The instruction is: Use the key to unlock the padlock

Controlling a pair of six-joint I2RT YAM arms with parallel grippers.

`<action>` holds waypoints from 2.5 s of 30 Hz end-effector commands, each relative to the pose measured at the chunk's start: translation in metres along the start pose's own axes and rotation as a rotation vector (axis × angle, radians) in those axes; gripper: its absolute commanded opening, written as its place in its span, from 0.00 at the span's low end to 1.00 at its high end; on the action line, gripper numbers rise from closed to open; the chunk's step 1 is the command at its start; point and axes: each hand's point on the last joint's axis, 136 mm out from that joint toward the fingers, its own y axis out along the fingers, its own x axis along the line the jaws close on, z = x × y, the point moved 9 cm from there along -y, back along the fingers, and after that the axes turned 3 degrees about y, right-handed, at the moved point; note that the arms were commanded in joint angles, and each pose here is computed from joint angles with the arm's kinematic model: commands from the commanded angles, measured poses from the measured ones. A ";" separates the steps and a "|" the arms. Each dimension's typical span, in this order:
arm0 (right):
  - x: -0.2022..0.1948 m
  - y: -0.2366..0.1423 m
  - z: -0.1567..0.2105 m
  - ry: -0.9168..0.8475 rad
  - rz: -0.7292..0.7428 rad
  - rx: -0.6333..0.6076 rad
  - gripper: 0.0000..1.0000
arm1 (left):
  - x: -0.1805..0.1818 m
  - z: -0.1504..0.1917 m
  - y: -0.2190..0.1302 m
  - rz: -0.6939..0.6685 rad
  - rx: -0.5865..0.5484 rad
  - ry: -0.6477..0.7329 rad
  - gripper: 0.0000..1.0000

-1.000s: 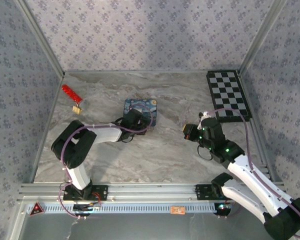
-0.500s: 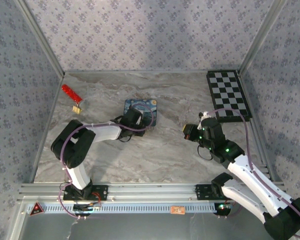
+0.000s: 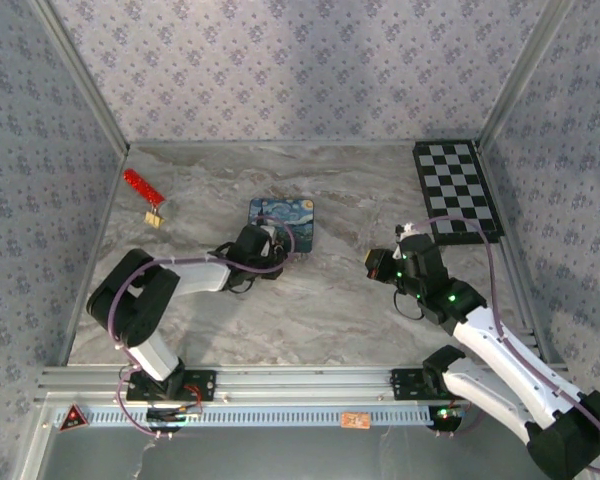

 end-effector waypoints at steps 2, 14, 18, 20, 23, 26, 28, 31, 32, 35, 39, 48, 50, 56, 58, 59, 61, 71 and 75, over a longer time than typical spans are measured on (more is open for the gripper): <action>0.005 -0.004 -0.003 -0.009 -0.017 -0.007 0.00 | 0.001 -0.011 -0.005 0.039 -0.173 -0.102 0.32; 0.002 -0.004 -0.001 -0.007 -0.015 -0.006 0.00 | 0.015 -0.002 -0.014 0.135 -0.242 -0.143 0.39; 0.003 -0.004 -0.002 -0.006 -0.017 -0.003 0.00 | 0.002 -0.003 -0.013 0.205 -0.262 -0.127 0.43; 0.003 -0.004 -0.001 -0.004 -0.017 -0.004 0.00 | -0.005 -0.002 -0.013 0.218 -0.268 -0.108 0.47; 0.003 -0.005 -0.001 0.000 -0.020 -0.004 0.00 | -0.005 0.000 -0.008 0.206 -0.261 -0.128 0.48; 0.004 -0.005 -0.001 -0.001 -0.028 0.000 0.00 | -0.002 -0.001 -0.001 0.200 -0.268 -0.171 0.48; 0.004 -0.006 -0.001 0.000 -0.028 -0.003 0.00 | -0.001 0.000 0.003 0.197 -0.276 -0.194 0.48; 0.003 -0.006 -0.001 0.001 -0.026 -0.004 0.00 | -0.001 -0.001 0.008 0.204 -0.280 -0.206 0.48; 0.003 -0.007 -0.001 0.000 -0.026 -0.004 0.00 | -0.001 -0.002 0.010 0.209 -0.279 -0.206 0.47; 0.003 -0.006 0.000 -0.002 -0.022 0.001 0.00 | -0.003 -0.002 0.013 0.220 -0.277 -0.204 0.41; 0.002 -0.006 0.000 -0.001 -0.021 0.000 0.00 | -0.002 0.000 0.012 0.217 -0.276 -0.204 0.34; 0.002 -0.004 0.001 0.000 -0.021 0.006 0.00 | -0.005 -0.005 0.010 0.239 -0.283 -0.196 0.22; 0.001 -0.004 0.002 -0.001 -0.017 0.008 0.00 | -0.006 -0.008 0.009 0.248 -0.288 -0.197 0.19; 0.000 0.000 0.006 0.011 -0.020 0.022 0.00 | -0.010 -0.015 0.001 0.275 -0.275 -0.218 0.11; 0.000 0.004 0.008 0.023 -0.028 0.031 0.00 | -0.013 -0.019 -0.006 0.284 -0.257 -0.221 0.10; 0.000 0.007 0.010 0.028 -0.033 0.040 0.00 | -0.014 -0.020 -0.009 0.288 -0.240 -0.224 0.08; 0.002 0.012 0.014 0.035 -0.045 0.054 0.00 | -0.017 -0.023 -0.017 0.306 -0.214 -0.220 0.07; 0.013 0.039 0.030 0.074 -0.086 0.130 0.00 | -0.019 -0.037 -0.037 0.454 -0.097 -0.261 0.04; 0.013 0.050 0.036 0.116 -0.107 0.159 0.00 | -0.021 -0.045 -0.041 0.504 -0.074 -0.278 0.03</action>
